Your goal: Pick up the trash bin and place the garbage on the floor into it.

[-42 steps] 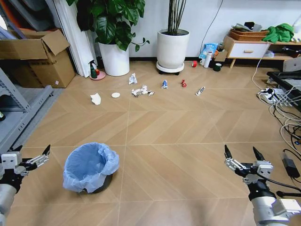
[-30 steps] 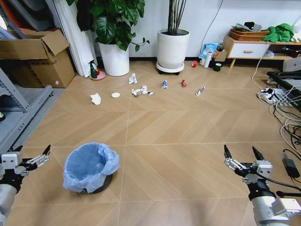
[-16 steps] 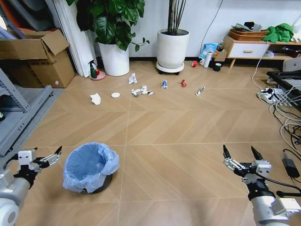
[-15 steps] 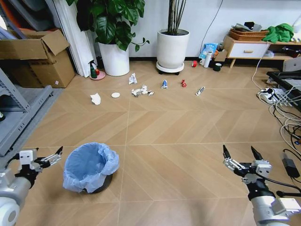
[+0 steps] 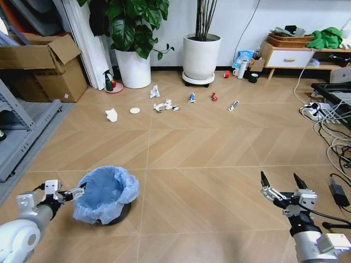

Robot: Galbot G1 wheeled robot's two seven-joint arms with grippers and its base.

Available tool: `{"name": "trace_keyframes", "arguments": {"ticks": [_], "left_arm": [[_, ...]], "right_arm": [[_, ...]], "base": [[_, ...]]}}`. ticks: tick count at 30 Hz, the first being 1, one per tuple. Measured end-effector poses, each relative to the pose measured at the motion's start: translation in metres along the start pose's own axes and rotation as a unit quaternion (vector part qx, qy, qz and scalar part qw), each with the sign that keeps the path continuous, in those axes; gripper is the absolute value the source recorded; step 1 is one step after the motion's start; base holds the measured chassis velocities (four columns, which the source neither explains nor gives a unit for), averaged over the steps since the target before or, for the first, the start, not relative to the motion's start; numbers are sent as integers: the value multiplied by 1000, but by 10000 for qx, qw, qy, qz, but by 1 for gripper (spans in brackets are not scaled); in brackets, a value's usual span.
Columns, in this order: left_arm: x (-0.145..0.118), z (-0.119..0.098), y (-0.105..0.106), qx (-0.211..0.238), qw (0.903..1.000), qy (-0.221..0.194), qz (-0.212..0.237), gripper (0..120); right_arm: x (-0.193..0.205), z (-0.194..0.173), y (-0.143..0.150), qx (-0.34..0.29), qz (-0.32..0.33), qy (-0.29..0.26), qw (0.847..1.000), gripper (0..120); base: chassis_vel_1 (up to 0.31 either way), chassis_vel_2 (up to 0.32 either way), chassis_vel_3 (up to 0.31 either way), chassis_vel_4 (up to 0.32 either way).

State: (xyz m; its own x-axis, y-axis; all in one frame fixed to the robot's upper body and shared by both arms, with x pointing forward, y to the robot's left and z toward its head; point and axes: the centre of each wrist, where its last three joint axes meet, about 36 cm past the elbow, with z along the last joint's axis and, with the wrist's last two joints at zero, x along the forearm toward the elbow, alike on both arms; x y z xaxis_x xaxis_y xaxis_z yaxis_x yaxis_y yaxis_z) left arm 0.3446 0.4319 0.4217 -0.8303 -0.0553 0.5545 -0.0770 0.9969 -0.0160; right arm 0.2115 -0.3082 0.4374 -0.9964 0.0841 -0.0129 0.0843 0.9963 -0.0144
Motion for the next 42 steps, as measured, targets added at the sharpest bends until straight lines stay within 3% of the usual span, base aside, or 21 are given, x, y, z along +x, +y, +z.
{"name": "trace_keyframes", "arguments": {"ticks": [8, 10, 15, 18, 20, 21, 22, 27, 29, 32, 42], "left_arm": [[-15, 6, 1, 28, 9998, 182, 18, 95], [-22, 8, 2, 14, 9996, 293, 23, 79], [-30, 10, 4, 23, 9991, 431, 46, 63], [-31, 10, 4, 31, 9990, 452, 52, 60], [-37, 13, 5, 67, 9986, 521, 59, 44], [-37, 13, 5, 67, 9986, 521, 59, 44], [-39, 14, 6, 87, 9985, 544, 66, 36], [-41, 14, 6, 125, 9983, 553, 117, 22], [-40, 13, 6, 171, 9984, 527, 148, 9], [-37, 12, 6, 194, 9984, 504, 175, 1], [-25, 2, 9, 357, 9987, 321, 159, 0]], "right_arm": [[2, -1, 0, 3, 52, -5, 10000, 100], [3, -1, 0, 5, 79, -9, 10000, 100], [4, -2, 1, 2, 107, -11, 9999, 100], [5, -2, 1, 2, 111, -10, 9999, 100], [6, -2, 1, 1, 122, -10, 9999, 100], [6, -2, 1, 1, 122, -10, 9999, 100], [6, -2, 1, 1, 127, -10, 9999, 100], [6, -3, 1, 8, 140, -18, 9999, 100], [6, -2, 1, 13, 141, -22, 9999, 100], [5, -3, 0, 16, 128, -35, 9999, 100], [2, -2, 0, 18, 149, -47, 9999, 100]], "base": [[0, 0, 0, 0], [0, 0, 0, 0], [0, 0, 0, 0], [0, 0, 0, 0], [0, 0, 0, 0], [0, 0, 0, 0], [0, 0, 0, 0], [0, 0, 0, 0], [0, 0, 0, 0], [0, 0, 0, 0], [0, 0, 0, 0]]}}
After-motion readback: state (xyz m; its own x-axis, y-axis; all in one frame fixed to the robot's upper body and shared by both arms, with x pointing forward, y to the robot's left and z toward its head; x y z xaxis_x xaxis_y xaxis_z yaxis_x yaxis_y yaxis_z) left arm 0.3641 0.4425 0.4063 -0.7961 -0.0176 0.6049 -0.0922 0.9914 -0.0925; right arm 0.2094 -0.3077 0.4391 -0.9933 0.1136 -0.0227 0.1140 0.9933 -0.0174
